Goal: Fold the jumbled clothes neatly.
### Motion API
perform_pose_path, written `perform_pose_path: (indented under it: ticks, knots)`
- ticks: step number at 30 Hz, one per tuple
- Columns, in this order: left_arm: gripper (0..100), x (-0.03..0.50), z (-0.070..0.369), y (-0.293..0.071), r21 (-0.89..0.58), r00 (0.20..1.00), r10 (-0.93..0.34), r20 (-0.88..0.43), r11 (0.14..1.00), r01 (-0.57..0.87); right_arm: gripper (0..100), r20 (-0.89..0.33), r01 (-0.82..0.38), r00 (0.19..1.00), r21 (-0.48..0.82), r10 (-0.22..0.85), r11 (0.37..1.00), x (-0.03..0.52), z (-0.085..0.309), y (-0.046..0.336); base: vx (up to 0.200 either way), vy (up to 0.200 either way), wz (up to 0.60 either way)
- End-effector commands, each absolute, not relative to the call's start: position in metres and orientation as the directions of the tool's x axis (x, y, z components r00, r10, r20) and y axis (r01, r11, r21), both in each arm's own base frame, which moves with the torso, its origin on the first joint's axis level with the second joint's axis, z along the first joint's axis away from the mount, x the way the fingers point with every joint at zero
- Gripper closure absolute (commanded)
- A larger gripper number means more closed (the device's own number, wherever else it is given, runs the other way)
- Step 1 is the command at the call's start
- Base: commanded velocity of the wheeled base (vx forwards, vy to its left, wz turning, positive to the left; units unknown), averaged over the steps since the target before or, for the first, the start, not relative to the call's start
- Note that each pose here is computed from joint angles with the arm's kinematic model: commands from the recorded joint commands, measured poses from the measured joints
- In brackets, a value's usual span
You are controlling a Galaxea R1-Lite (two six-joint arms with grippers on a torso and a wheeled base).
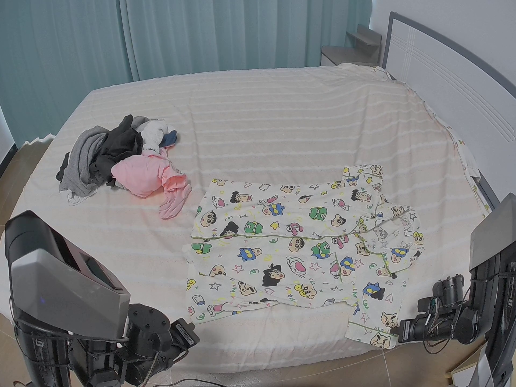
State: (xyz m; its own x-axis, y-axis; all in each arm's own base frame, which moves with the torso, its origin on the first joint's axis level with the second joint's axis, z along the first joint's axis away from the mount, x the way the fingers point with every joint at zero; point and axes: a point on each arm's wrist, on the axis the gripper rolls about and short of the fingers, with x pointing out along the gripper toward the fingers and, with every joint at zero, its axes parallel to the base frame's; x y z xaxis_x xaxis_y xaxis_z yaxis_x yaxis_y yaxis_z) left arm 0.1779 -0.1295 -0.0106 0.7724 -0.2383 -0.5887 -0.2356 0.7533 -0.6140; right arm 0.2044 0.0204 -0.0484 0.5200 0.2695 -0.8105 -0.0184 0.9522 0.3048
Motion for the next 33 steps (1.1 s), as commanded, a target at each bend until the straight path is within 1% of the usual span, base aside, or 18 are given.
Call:
perform_pose_path:
  ticks: [1, 3, 5, 7, 10, 13, 14, 19, 20, 30, 32, 33]
  knots:
    - [100, 0.176, -0.011, -0.129, -0.609, 0.771, -0.245, -0.588, 0.761, -0.223, 100, -0.812, 0.019, 0.528, 0.303, 0.248, 0.953, 0.202, -0.046, 0.011, 0.0, 0.0, 0.0]
    - [100, 0.177, -0.011, -0.129, -0.61, 0.772, -0.246, -0.586, 0.761, -0.22, 100, -0.816, 0.025, 0.523, 0.303, 0.245, 0.953, 0.201, -0.047, 0.01, 0.0, 0.0, 0.0]
    - [100, 0.177, -0.01, -0.13, -0.604, 0.774, -0.247, -0.584, 0.769, -0.21, 100, -0.832, 0.012, 0.5, 0.284, 0.24, 0.959, 0.193, -0.047, 0.008, 0.0, 0.0, 0.0]
    - [100, 0.177, -0.01, -0.13, -0.594, 0.774, -0.248, -0.583, 0.78, -0.198, 100, -0.835, -0.006, 0.499, 0.265, 0.233, 0.964, 0.193, -0.048, 0.005, 0.0, 0.0, 0.0]
    - [100, 0.18, -0.009, -0.131, -0.6, 0.78, -0.25, -0.573, 0.776, -0.192, 100, -0.833, -0.001, 0.505, 0.261, 0.225, 0.965, 0.193, -0.048, 0.0, 0.0, 0.0, 0.0]
    - [100, 0.18, -0.009, -0.13, -0.602, 0.782, -0.248, -0.572, 0.774, -0.195, 100, -0.82, -0.023, 0.505, 0.3, 0.27, 0.954, 0.194, -0.047, 0.001, 0.0, 0.0, 0.0]
    - [100, 0.18, -0.009, -0.13, -0.601, 0.781, -0.247, -0.573, 0.775, -0.196, 100, -0.809, -0.046, 0.5, 0.33, 0.307, 0.943, 0.194, -0.047, 0.003, 0.0, 0.0, 0.0]
    - [100, 0.18, -0.009, -0.13, -0.602, 0.782, -0.246, -0.573, 0.773, -0.198, 100, -0.8, -0.072, 0.503, 0.34, 0.329, 0.938, 0.195, -0.047, 0.007, 0.0, 0.0, 0.0]
    - [100, 0.18, -0.01, -0.13, -0.601, 0.781, -0.245, -0.574, 0.774, -0.199, 0, -0.795, -0.081, 0.508, 0.338, 0.331, 0.937, 0.196, -0.047, 0.008, 0.0, 0.0, 0.0]
    - [100, 0.18, -0.01, -0.13, -0.601, 0.78, -0.245, -0.575, 0.774, -0.201, 0, -0.77, -0.115, 0.539, 0.334, 0.341, 0.935, 0.201, -0.049, 0.012, 0.0, 0.0, 0.0]
    - [100, 0.18, -0.01, -0.13, -0.601, 0.78, -0.245, -0.575, 0.774, -0.201, 0, -0.769, -0.125, 0.536, 0.335, 0.348, 0.934, 0.201, -0.051, 0.014, 0.0, 0.0, 0.0]
    - [100, 0.18, -0.01, -0.13, -0.601, 0.781, -0.243, -0.575, 0.774, -0.201, 0, -0.776, -0.136, 0.52, 0.337, 0.357, 0.932, 0.201, -0.056, 0.018, 0.0, 0.0, 0.0]
